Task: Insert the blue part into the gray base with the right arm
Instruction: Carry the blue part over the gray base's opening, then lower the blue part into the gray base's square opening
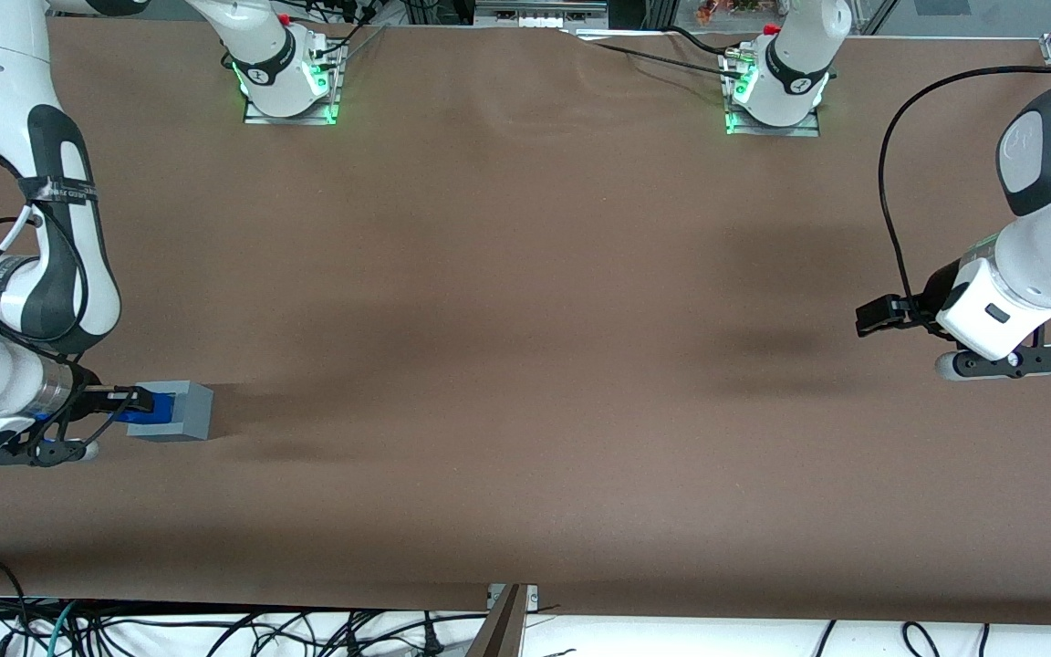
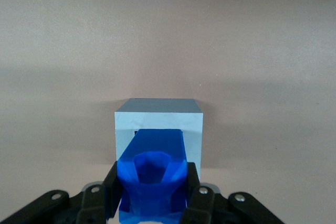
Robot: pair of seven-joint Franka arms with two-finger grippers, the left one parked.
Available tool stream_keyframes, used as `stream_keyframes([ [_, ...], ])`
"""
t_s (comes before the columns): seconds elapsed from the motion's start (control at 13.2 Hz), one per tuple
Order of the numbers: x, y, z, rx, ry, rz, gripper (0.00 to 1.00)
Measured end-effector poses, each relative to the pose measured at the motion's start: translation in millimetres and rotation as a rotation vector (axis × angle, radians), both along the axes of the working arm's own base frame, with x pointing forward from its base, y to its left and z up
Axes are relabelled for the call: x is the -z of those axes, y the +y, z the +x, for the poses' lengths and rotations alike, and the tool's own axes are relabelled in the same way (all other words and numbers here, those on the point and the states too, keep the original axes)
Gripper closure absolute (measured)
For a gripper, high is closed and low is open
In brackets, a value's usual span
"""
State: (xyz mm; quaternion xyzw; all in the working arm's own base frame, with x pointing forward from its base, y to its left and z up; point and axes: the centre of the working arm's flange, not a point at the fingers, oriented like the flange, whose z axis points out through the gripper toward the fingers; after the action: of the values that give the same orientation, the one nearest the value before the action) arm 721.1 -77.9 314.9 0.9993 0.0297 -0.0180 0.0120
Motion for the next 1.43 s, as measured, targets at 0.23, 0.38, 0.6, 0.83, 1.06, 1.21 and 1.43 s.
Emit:
stream_keyframes([
  [0.23,0.2,0.0,-0.1,-0.012,0.001,0.001,0.50],
  [0.38,0.4,0.0,-0.2,-0.020,0.001,0.001,0.50],
  [0.6,0.5,0.0,-0.3,-0.021,0.002,0.001,0.50],
  [0.83,0.6,-0.1,-0.4,-0.020,0.002,0.002,0.50],
  [1.06,0.8,-0.7,-0.6,-0.018,0.002,0.004,0.50],
  [1.21,1.0,-1.2,-0.7,-0.016,0.001,0.007,0.50],
  [1.43,1.3,-2.0,-0.9,-0.012,0.000,0.010,0.50],
])
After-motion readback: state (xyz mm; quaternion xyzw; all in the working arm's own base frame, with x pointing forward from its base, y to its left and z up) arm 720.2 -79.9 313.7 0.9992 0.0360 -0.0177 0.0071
